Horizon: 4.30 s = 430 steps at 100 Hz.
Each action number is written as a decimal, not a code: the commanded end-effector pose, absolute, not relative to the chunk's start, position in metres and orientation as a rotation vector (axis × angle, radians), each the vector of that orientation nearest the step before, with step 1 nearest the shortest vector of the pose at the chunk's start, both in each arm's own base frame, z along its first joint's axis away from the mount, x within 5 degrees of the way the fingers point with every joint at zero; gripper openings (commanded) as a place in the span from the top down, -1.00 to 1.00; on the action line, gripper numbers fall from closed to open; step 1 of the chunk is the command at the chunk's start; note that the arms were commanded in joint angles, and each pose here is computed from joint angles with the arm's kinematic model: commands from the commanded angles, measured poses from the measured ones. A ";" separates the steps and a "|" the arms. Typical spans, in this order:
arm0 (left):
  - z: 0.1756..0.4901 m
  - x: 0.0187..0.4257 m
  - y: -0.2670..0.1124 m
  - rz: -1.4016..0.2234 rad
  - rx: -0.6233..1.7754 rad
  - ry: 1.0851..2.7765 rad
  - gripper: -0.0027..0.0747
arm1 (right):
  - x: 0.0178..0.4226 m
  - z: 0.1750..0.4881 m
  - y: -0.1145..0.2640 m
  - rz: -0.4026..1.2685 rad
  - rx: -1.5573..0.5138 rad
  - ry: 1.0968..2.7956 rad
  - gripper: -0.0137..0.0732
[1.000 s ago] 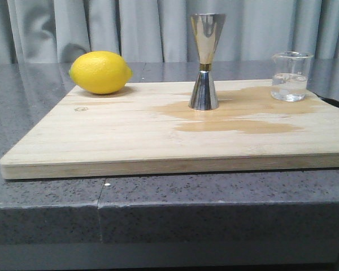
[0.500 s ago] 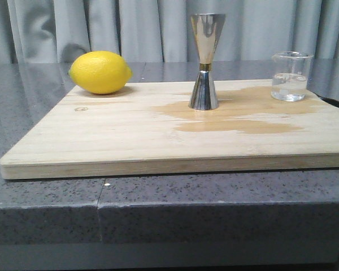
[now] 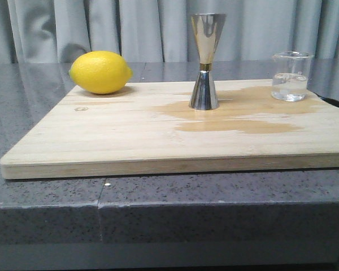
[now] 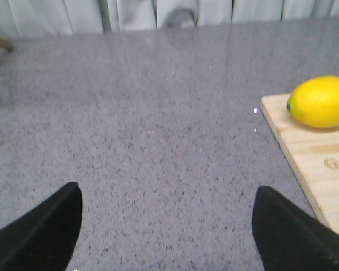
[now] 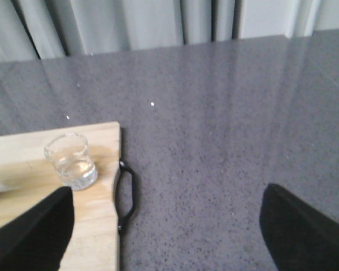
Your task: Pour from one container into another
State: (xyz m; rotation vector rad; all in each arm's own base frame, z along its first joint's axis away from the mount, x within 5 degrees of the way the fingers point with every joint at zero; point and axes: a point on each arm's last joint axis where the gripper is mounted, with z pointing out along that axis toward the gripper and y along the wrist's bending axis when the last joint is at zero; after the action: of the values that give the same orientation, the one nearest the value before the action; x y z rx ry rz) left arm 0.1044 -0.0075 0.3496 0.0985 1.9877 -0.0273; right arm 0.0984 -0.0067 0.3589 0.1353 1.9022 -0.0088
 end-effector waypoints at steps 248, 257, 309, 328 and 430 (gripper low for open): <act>0.285 0.331 -0.261 -1.123 1.109 1.329 -0.18 | 0.169 0.321 0.030 0.202 -0.067 1.710 -0.70; 0.285 0.331 -0.261 -1.123 1.109 1.329 0.07 | 0.169 0.321 0.030 0.202 -0.067 1.710 -0.70; 0.293 0.327 -0.262 -1.174 1.132 1.260 0.36 | 0.171 0.320 0.030 0.193 -0.078 1.715 -0.70; 0.305 0.324 -0.263 -1.258 1.131 1.217 0.36 | 0.186 0.311 0.033 0.188 -0.084 1.732 -0.70; 0.338 0.307 -0.237 -1.274 1.334 1.128 0.36 | 0.281 0.228 0.069 0.247 -0.152 1.588 -0.70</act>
State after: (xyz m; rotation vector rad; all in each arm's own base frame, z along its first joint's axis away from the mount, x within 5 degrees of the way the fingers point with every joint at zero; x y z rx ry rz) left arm 0.3238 -0.2388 0.2966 1.3654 1.2927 -1.1786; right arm 0.2737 0.0661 0.2113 -0.1490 1.7601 0.2322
